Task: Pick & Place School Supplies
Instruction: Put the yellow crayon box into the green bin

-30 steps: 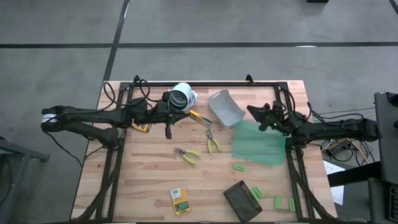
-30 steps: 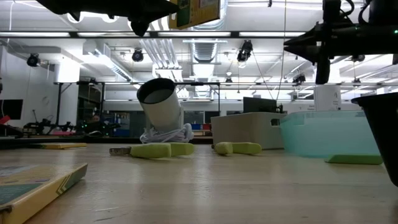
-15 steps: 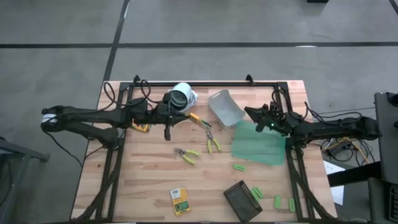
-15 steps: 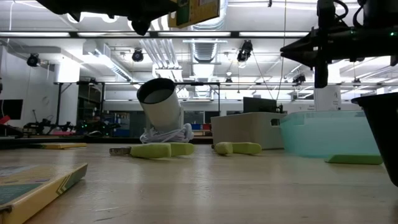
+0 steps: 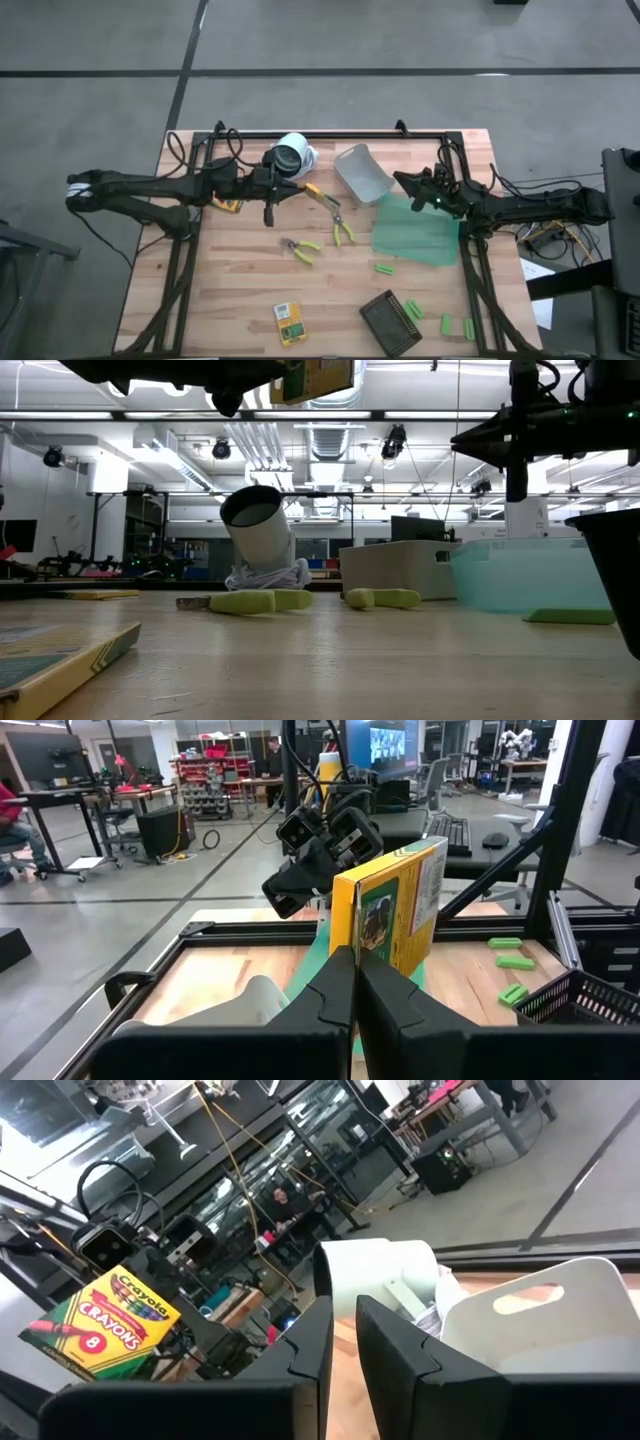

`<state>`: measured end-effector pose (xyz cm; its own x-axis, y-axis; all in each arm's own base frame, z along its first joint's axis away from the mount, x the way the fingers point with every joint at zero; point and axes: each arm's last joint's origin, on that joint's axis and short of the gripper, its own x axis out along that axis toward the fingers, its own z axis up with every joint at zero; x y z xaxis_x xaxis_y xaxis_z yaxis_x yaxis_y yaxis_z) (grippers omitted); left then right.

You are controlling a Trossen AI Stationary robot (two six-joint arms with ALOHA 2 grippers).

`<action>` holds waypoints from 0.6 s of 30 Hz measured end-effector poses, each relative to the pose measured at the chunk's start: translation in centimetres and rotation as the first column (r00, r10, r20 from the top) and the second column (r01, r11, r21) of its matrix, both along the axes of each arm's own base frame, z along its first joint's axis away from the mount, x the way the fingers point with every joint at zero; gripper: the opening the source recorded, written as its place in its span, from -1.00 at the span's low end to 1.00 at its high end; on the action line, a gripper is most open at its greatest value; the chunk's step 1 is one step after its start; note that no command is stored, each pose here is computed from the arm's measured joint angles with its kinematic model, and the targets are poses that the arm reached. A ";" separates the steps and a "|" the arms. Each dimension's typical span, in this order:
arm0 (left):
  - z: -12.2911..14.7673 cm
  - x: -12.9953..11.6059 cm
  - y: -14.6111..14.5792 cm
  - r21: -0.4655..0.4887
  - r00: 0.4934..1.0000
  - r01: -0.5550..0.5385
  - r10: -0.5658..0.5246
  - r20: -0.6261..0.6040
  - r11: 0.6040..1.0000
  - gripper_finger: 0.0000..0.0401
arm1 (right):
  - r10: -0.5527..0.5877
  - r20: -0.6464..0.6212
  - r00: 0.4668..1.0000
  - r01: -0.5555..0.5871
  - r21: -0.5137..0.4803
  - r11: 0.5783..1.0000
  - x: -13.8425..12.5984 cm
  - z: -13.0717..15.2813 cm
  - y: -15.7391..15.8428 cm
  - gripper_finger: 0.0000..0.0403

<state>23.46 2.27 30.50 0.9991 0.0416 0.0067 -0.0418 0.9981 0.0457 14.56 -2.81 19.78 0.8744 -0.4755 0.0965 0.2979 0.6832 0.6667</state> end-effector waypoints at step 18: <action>0.0 0.0 0.0 0.000 1.000 0.000 0.000 0.000 1.000 -0.98 | 0.001 -0.036 0.999 -0.001 0.006 1.000 0.0 -0.4 0.0 -0.48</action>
<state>23.46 2.27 30.50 0.9991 0.0416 0.0070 -0.0419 0.9981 0.0456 14.59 -2.80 19.42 0.8779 -0.4749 0.0618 0.3213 0.6797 0.6594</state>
